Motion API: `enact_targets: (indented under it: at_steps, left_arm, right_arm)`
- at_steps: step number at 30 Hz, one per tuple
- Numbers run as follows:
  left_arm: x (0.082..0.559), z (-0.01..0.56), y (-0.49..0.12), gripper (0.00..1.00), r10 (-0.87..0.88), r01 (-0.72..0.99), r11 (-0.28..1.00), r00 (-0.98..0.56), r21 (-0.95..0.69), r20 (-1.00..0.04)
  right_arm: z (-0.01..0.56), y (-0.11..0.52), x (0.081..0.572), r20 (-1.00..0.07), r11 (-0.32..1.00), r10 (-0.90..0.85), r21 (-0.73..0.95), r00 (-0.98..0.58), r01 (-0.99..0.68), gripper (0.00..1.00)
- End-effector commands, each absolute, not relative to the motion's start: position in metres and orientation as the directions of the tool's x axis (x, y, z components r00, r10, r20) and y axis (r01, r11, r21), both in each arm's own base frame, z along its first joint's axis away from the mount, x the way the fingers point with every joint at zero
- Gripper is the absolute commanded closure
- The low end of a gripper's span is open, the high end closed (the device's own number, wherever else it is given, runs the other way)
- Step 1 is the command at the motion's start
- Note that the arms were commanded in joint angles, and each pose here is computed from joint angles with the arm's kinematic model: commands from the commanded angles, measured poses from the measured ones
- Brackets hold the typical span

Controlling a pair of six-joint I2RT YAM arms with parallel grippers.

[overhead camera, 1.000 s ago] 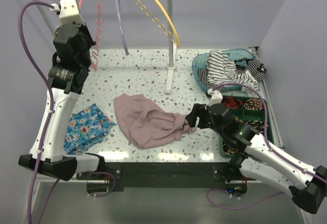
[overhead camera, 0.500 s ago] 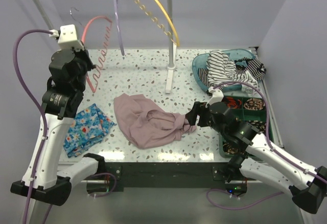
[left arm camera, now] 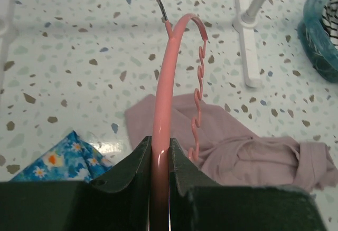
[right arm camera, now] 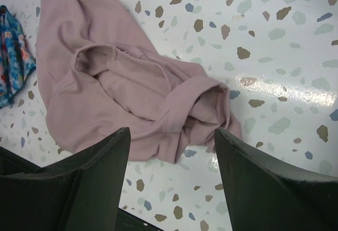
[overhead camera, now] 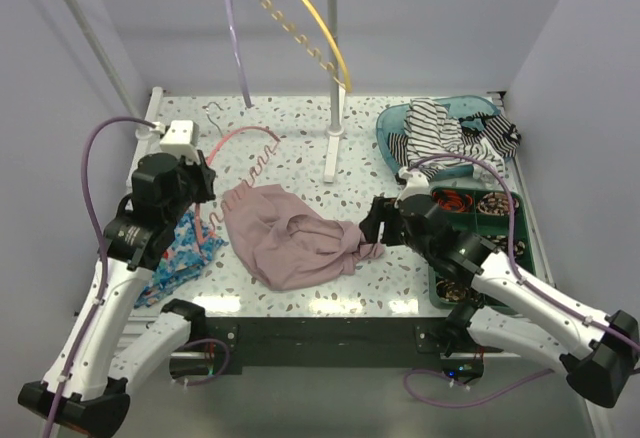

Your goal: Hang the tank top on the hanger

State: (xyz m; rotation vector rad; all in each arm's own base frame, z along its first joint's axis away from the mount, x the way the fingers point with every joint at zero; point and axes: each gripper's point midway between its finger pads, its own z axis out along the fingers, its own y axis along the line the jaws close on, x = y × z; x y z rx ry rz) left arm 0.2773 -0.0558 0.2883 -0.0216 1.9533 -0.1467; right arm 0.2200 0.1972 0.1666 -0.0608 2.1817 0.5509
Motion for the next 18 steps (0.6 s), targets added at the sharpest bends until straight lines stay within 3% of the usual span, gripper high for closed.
enact_targets:
  at_steps: [1,8,18]
  left_arm:
    - [0.254,0.296,-0.087,1.0,-0.122,0.188,0.962,-0.355,-0.198,-0.927]
    - [0.224,0.277,-0.113,1.0,-0.062,0.342,0.914,-0.412,-0.217,-0.909]
    - [0.194,0.279,-0.141,1.0,0.053,0.586,0.789,-0.363,-0.183,-0.93]
  right_arm:
    - [0.193,0.206,0.235,-0.799,0.891,0.188,0.384,-0.571,-0.244,0.32]
    - [0.181,0.215,0.242,-0.785,0.9,0.173,0.372,-0.595,-0.228,0.35]
    - [0.143,0.235,0.257,-0.725,0.935,0.095,0.3,-0.683,-0.188,0.45]
